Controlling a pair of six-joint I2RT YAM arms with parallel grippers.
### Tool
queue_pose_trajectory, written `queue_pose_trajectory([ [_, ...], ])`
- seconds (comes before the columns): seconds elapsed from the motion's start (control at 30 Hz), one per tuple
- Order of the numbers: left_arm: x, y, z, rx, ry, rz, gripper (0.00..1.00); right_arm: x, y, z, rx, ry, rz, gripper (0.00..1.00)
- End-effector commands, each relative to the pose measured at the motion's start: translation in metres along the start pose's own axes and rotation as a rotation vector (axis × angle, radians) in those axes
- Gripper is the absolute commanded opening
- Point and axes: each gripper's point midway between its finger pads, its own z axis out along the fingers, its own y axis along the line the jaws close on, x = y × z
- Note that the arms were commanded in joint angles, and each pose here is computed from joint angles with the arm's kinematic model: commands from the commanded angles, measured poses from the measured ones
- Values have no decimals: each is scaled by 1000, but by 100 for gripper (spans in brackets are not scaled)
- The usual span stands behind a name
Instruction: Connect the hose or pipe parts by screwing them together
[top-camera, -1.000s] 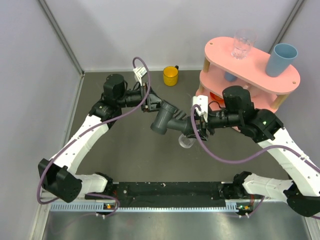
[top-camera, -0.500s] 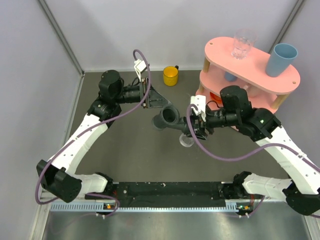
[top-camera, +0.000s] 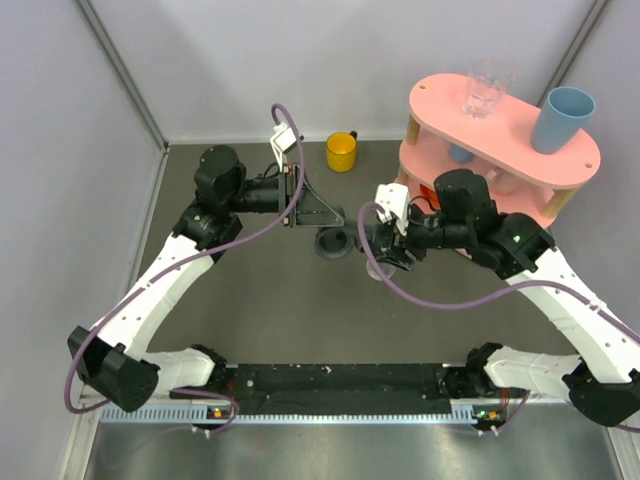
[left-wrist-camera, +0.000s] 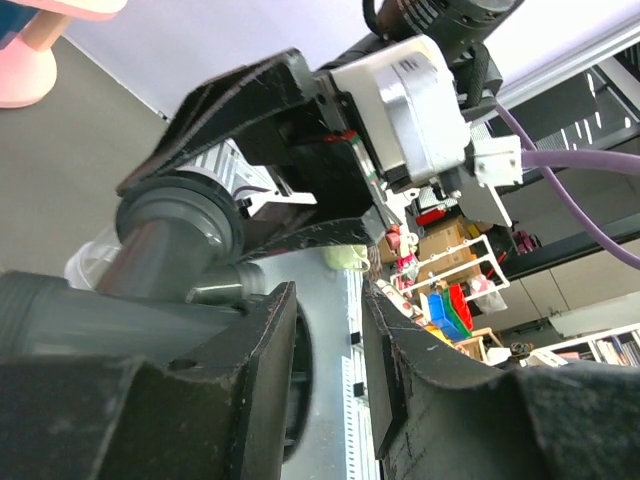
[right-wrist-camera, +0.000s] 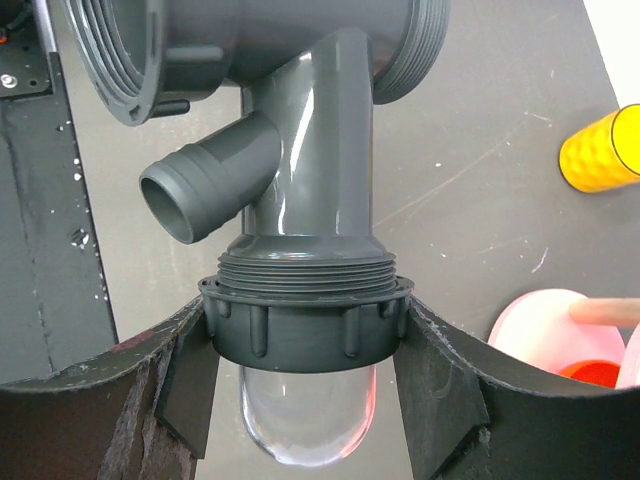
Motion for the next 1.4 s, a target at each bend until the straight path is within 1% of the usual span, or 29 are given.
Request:
queue_pose_trajectory([
  [0.0, 12, -23, -3, 52, 5, 97, 37, -30, -26, -6, 118, -80, -27, 0],
  [0.17, 24, -21, -3, 54, 16, 88, 38, -35, -34, -7, 146, -100, -7, 0],
  [0.33, 35, -8, -3, 29, 25, 64, 37, -43, -38, -7, 155, -125, -1, 0],
  [0.5, 41, 11, -3, -31, 21, 57, 36, -49, -38, -11, 151, -150, -13, 0],
  [0.63, 44, 30, -3, -103, 16, 45, 35, -59, -31, -17, 125, -201, -41, 0],
  [0.73, 44, 44, -2, -148, 11, 25, 34, -61, -34, -19, 144, -217, -41, 0],
  [0.93, 45, 52, -2, -168, 5, 10, 35, -63, -42, -21, 181, -222, -33, 0],
  [1.0, 42, 45, -2, -157, -6, 20, 38, -59, -44, -21, 194, -213, -41, 0],
  [1.07, 34, 29, -3, -132, -30, 5, 52, -50, -47, -19, 214, -190, -90, 0],
  [1.1, 28, 16, -4, -109, -55, 25, 58, -47, -47, -21, 220, -187, -115, 0],
  [1.13, 24, 9, -5, -104, -76, -15, 62, -45, -48, -21, 227, -177, -135, 0],
  [1.17, 17, 1, -7, -102, -100, -22, 68, -42, -49, -21, 233, -167, -164, 0],
  [1.27, 2, -21, -13, -91, -144, -45, 76, -38, -50, -23, 241, -151, -230, 0],
  [1.3, 4, -14, -16, -136, -140, -100, 76, -37, -50, -24, 243, -150, -247, 0],
  [1.37, -6, -20, -23, -167, -172, -92, 76, -36, -51, -27, 261, -153, -297, 0],
])
